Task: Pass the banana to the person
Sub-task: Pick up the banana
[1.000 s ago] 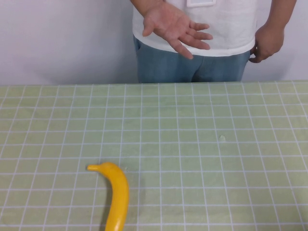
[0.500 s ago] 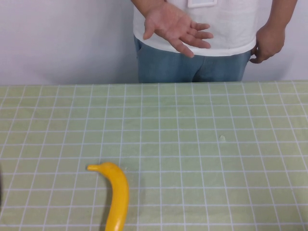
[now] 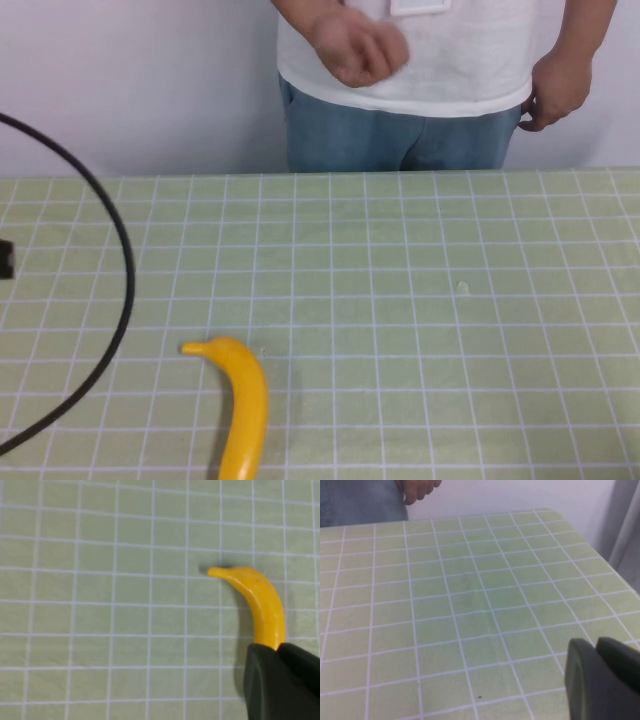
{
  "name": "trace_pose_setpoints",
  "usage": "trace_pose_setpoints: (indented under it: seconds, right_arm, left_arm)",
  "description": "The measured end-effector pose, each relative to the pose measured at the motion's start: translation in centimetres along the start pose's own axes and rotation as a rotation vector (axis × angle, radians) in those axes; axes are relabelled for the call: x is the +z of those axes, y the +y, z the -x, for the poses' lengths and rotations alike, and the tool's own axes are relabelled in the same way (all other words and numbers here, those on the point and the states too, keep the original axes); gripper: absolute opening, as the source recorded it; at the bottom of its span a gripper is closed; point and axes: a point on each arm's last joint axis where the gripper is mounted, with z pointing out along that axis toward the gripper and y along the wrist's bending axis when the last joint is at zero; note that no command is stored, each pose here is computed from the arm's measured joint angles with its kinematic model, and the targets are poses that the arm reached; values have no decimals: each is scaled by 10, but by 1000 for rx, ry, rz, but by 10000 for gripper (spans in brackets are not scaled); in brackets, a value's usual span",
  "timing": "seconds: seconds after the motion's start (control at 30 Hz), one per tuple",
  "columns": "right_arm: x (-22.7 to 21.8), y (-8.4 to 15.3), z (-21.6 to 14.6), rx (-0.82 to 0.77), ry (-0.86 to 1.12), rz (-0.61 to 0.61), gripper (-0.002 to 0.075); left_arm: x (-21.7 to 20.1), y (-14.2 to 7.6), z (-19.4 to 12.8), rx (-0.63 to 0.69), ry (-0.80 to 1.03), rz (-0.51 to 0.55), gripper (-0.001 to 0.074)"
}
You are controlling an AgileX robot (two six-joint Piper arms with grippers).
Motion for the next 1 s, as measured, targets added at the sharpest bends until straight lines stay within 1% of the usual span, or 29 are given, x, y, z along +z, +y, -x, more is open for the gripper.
trace_pose_setpoints:
  seconds: [0.13, 0.27, 0.47, 0.6, 0.83, 0.93, 1.0]
  right_arm:
    - [0, 0, 0, 0, 0, 0, -9]
    - [0, 0, 0, 0, 0, 0, -9]
    - [0, 0, 0, 0, 0, 0, -9]
    - [0, 0, 0, 0, 0, 0, -9]
    - [0, 0, 0, 0, 0, 0, -9]
    - [0, 0, 0, 0, 0, 0, -9]
    - [0, 0, 0, 0, 0, 0, -9]
  left_arm:
    - [10, -3, 4, -13, 38, -28, 45]
    - [16, -7, 6, -1, 59, -49, 107]
    - [21, -26, 7, 66, 47, -101, 198]
    - [32, -41, 3, 88, 69, -132, 218]
    - [67, -60, -9, 65, 149, -124, 235]
    - [82, -71, -13, 65, 181, -124, 285]
    - [92, -78, -15, 75, 205, -124, 340]
